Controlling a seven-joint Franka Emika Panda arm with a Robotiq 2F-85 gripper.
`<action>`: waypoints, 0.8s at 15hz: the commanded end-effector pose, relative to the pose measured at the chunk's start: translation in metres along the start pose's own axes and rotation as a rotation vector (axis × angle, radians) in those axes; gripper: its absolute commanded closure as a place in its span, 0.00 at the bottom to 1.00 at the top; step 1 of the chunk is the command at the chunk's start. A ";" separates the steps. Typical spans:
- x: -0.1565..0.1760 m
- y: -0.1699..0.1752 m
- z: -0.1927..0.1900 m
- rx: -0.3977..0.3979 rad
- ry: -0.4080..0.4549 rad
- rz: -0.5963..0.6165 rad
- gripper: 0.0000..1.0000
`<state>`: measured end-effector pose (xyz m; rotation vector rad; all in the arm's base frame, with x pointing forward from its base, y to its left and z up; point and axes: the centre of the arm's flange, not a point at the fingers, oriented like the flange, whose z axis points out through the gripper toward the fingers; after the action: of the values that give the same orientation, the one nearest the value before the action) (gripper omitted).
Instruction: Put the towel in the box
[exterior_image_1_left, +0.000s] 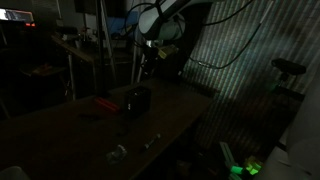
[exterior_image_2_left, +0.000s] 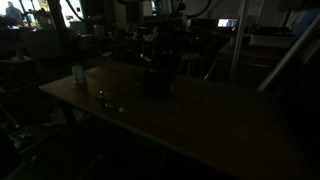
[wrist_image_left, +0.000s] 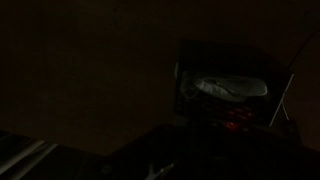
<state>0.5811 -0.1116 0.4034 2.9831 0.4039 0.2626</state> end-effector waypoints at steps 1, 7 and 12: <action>-0.014 -0.017 -0.024 -0.023 0.032 0.029 1.00; -0.015 -0.056 -0.029 -0.015 0.030 0.037 1.00; -0.004 -0.090 -0.019 -0.026 0.010 0.013 1.00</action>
<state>0.5565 -0.0432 0.4078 2.9820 0.3793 0.2580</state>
